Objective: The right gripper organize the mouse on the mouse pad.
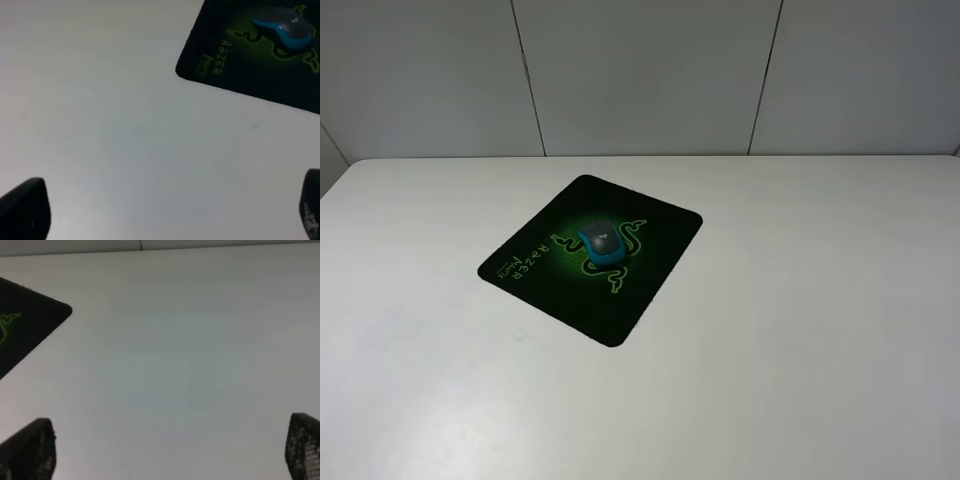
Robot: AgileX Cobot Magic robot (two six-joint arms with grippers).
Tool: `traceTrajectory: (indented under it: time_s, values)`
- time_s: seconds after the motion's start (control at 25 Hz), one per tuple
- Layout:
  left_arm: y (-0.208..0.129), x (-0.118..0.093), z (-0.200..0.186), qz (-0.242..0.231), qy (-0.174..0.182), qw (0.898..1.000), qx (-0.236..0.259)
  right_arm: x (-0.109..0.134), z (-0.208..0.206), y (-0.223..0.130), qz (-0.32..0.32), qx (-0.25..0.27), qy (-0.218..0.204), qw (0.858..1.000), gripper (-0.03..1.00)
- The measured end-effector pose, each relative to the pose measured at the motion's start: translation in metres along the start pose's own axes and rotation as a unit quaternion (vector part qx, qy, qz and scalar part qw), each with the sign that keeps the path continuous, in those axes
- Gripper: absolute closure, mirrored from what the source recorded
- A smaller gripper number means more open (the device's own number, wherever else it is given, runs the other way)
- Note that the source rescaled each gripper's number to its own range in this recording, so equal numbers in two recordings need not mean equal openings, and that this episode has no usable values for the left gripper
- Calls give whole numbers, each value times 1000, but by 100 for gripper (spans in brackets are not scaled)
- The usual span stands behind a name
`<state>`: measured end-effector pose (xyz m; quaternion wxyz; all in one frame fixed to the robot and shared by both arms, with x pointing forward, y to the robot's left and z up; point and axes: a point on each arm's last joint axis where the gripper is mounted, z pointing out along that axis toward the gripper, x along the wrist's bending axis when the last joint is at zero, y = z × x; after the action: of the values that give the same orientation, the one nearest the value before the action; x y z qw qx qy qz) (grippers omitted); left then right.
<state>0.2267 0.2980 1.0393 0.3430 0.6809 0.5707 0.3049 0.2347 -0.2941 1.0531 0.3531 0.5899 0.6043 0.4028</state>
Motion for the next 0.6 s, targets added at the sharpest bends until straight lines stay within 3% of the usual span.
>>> traceTrajectory:
  time_s: [0.6]
  values:
    - [0,0,0,0,-1,1000,0,0,0,0,0,0,0,1000,-3]
